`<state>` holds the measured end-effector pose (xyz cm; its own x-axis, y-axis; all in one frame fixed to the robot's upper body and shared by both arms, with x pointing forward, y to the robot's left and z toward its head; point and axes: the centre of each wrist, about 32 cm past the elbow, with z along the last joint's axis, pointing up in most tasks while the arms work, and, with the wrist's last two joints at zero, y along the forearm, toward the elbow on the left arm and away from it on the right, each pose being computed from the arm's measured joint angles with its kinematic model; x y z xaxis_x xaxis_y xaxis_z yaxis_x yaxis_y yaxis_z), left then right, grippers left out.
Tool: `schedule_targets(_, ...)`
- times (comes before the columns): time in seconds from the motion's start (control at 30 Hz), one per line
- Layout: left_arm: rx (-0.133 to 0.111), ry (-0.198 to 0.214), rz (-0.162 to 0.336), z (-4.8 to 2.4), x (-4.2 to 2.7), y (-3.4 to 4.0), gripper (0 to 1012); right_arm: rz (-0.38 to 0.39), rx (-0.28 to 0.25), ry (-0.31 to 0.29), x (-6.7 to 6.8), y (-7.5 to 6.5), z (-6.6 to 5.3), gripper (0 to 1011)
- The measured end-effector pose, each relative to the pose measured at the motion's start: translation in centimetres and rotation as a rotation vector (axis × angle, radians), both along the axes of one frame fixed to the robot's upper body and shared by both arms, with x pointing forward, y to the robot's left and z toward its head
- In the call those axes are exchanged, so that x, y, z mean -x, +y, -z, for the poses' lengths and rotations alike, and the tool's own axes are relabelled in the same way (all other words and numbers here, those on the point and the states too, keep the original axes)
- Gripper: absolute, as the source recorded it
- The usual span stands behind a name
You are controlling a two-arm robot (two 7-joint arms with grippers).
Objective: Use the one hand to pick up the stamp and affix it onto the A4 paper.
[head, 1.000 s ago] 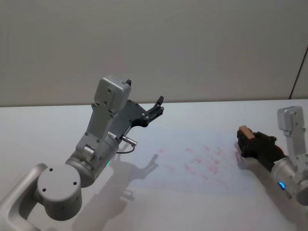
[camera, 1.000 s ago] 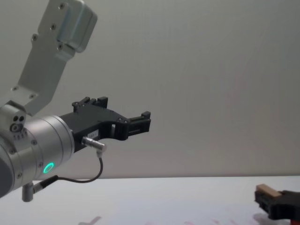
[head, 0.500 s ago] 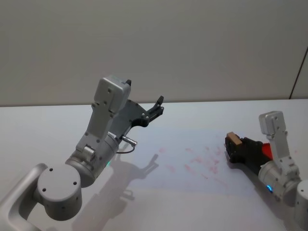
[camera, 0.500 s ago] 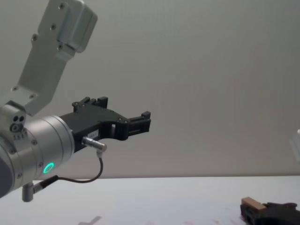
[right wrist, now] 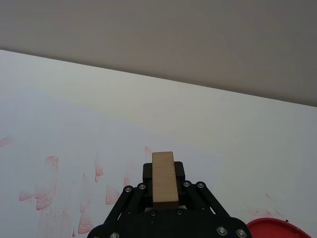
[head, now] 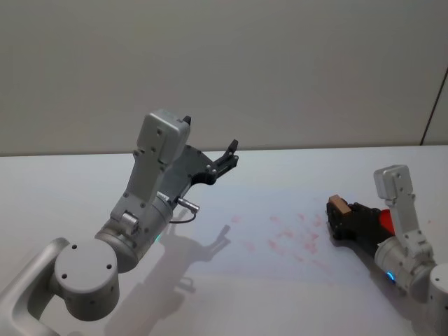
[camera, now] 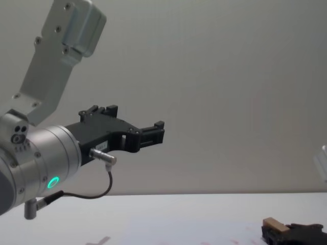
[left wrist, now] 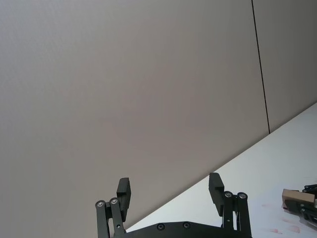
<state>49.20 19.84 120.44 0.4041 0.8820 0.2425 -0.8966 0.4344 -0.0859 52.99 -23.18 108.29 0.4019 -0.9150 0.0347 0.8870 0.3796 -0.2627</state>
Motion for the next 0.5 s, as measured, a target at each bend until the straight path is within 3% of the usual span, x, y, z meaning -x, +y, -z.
schedule_targets(0.5,0.0,0.0,0.0,0.0,0.0,0.0,1001,0.002,-0.033,-0.003,0.09,-0.12,-0.4,220)
